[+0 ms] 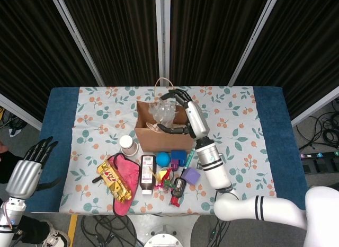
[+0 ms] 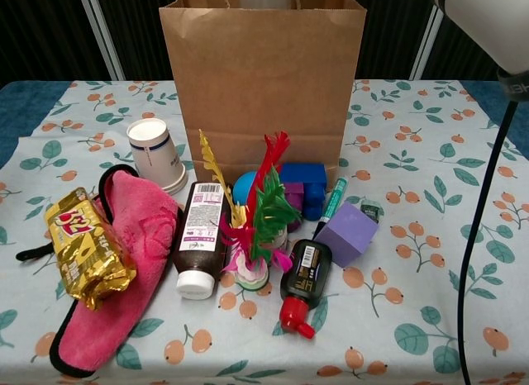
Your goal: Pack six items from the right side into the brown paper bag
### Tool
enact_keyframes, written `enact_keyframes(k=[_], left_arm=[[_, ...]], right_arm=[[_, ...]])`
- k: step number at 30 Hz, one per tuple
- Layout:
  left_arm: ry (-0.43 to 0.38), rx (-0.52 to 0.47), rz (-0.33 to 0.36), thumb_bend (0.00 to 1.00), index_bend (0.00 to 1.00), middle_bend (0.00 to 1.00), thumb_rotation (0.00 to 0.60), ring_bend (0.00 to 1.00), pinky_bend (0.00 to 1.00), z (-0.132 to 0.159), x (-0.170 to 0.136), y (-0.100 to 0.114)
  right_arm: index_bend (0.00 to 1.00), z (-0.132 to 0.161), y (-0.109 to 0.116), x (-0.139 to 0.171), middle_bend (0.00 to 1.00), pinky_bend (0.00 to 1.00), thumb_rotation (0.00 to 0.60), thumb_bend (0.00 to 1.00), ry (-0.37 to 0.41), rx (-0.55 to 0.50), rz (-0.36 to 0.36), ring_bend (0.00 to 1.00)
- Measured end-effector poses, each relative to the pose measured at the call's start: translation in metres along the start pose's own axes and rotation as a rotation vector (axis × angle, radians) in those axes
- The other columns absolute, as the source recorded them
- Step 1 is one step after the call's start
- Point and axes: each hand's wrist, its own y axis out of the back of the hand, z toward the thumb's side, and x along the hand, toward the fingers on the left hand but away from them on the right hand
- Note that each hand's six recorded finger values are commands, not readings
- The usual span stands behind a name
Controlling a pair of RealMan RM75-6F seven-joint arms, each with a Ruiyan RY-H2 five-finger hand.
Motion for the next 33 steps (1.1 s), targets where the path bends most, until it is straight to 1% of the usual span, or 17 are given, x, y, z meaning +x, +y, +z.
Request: enact_keyframes(k=[2,6,9,12,14,16,17,19,21,23,25,27,29,32,33], left_arm=[[-0.001,0.001,-0.001,0.02,0.10,0.13,0.600,0.03,0.15,0.000,0.000,0.000],[-0.003,0.001,-0.003,0.02,0.10,0.13,0.600,0.03,0.15,0.001,0.000,-0.001],[-0.003,0.003,-0.006,0.02,0.10,0.13,0.600,0.03,0.15,0.001,-0.001,-0.002],[-0.005,0.002,-0.007,0.02,0.10,0.13,0.600,0.03,0.15,0.002,-0.001,-0.002],[-0.007,0.002,-0.007,0.02,0.10,0.13,0.600,0.03,0.15,0.003,-0.001,-0.003],[-0.007,-0.001,-0.005,0.02,0.10,0.13,0.600,0.03,0.15,0.003,-0.001,-0.003],[-0.008,-0.002,-0.005,0.02,0.10,0.13,0.600,0.03,0.15,0.004,-0.001,-0.003],[-0.009,-0.003,-0.005,0.02,0.10,0.13,0.600,0.03,0.15,0.004,-0.001,-0.003],[-0.010,-0.002,-0.007,0.02,0.10,0.13,0.600,0.03,0.15,0.004,-0.001,-0.003],[-0.014,-0.002,-0.011,0.02,0.10,0.13,0.600,0.03,0.15,0.005,-0.001,-0.003],[-0.017,-0.004,-0.010,0.02,0.10,0.13,0.600,0.03,0.15,0.006,0.000,-0.004],[-0.018,-0.007,-0.011,0.02,0.10,0.13,0.600,0.03,0.15,0.007,0.000,-0.005],[-0.019,-0.006,-0.015,0.02,0.10,0.13,0.600,0.03,0.15,0.008,-0.001,-0.006],[-0.021,-0.005,-0.022,0.02,0.10,0.13,0.600,0.03,0.15,0.010,-0.002,-0.009],[-0.023,-0.004,-0.024,0.02,0.10,0.13,0.600,0.03,0.15,0.011,-0.002,-0.010]], right_arm=[[0.03,0.004,0.003,0.000,0.13,0.00,0.600,0.00,0.025,-0.009,0.004,0.00],[0.03,0.007,0.010,-0.001,0.13,0.00,0.600,0.00,0.031,-0.015,-0.009,0.00],[0.02,0.016,0.018,-0.001,0.13,0.00,0.600,0.00,0.056,-0.024,-0.026,0.00],[0.02,0.032,0.029,0.001,0.14,0.00,0.600,0.00,0.106,-0.027,-0.048,0.00],[0.02,0.047,0.041,0.004,0.16,0.00,0.600,0.00,0.155,-0.018,-0.068,0.00],[0.03,0.061,0.055,0.010,0.18,0.00,0.600,0.00,0.209,0.008,-0.097,0.02],[0.06,0.067,0.062,0.013,0.20,0.00,0.600,0.00,0.229,0.030,-0.112,0.04],[0.10,0.074,0.080,0.021,0.23,0.01,0.600,0.00,0.258,0.102,-0.151,0.07],[0.13,0.076,0.095,0.031,0.24,0.01,0.600,0.00,0.263,0.184,-0.182,0.09],[0.17,0.070,0.112,0.048,0.26,0.03,0.600,0.00,0.242,0.299,-0.209,0.11],[0.22,0.058,0.128,0.070,0.30,0.07,0.600,0.00,0.199,0.411,-0.215,0.13],[0.28,0.046,0.139,0.090,0.33,0.13,0.600,0.00,0.158,0.497,-0.203,0.17],[0.34,0.031,0.148,0.115,0.37,0.21,0.600,0.00,0.111,0.593,-0.172,0.22],[0.39,0.007,0.156,0.150,0.41,0.27,0.600,0.00,0.027,0.724,-0.104,0.26],[0.40,-0.001,0.156,0.160,0.41,0.29,0.600,0.00,-0.001,0.764,-0.078,0.26]])
